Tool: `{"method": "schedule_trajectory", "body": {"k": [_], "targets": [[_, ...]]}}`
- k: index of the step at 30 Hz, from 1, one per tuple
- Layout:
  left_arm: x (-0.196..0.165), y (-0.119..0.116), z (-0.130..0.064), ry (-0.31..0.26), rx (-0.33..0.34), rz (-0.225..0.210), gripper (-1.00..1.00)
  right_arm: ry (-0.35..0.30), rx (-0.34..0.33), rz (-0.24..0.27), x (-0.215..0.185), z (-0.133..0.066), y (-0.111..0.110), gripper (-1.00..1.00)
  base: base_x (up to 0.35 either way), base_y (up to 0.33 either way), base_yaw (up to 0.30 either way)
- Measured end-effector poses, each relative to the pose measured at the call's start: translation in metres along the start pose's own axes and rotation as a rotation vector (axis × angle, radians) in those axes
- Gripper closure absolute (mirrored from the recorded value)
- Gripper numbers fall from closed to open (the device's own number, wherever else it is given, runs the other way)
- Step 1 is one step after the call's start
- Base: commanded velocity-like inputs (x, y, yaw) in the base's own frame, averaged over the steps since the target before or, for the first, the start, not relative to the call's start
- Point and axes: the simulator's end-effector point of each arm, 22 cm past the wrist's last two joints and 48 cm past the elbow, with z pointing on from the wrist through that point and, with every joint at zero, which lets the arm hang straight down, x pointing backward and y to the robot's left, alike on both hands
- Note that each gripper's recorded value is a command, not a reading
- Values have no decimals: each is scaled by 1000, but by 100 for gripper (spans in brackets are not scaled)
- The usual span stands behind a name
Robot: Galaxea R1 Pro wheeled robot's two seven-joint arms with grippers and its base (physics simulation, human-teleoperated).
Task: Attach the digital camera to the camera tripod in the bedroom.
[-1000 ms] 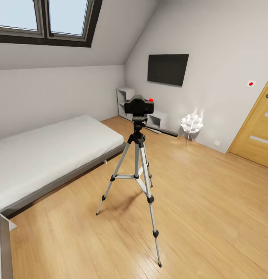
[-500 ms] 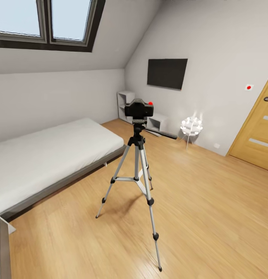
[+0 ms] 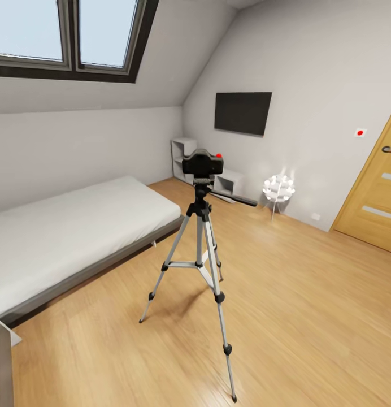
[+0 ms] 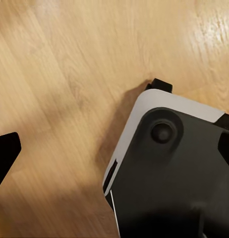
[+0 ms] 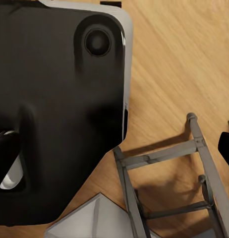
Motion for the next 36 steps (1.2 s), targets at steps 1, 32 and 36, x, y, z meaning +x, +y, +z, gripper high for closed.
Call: {"method": "schedule_trajectory", "body": {"k": [1,32,36], "targets": [[-1,0,0,-2,0,0,-100,-1,0,1,-1,0,0,-100,0,0,0],[-19,-5,-7,-47,17,-10,-100,-87,31,-6,-25,-4,-10,-100,0,0,0],[-22,-6,-8,-53,20,-12,-100,-86,43,-3,-20,-5,-15,-100,0,0,-11]]}}
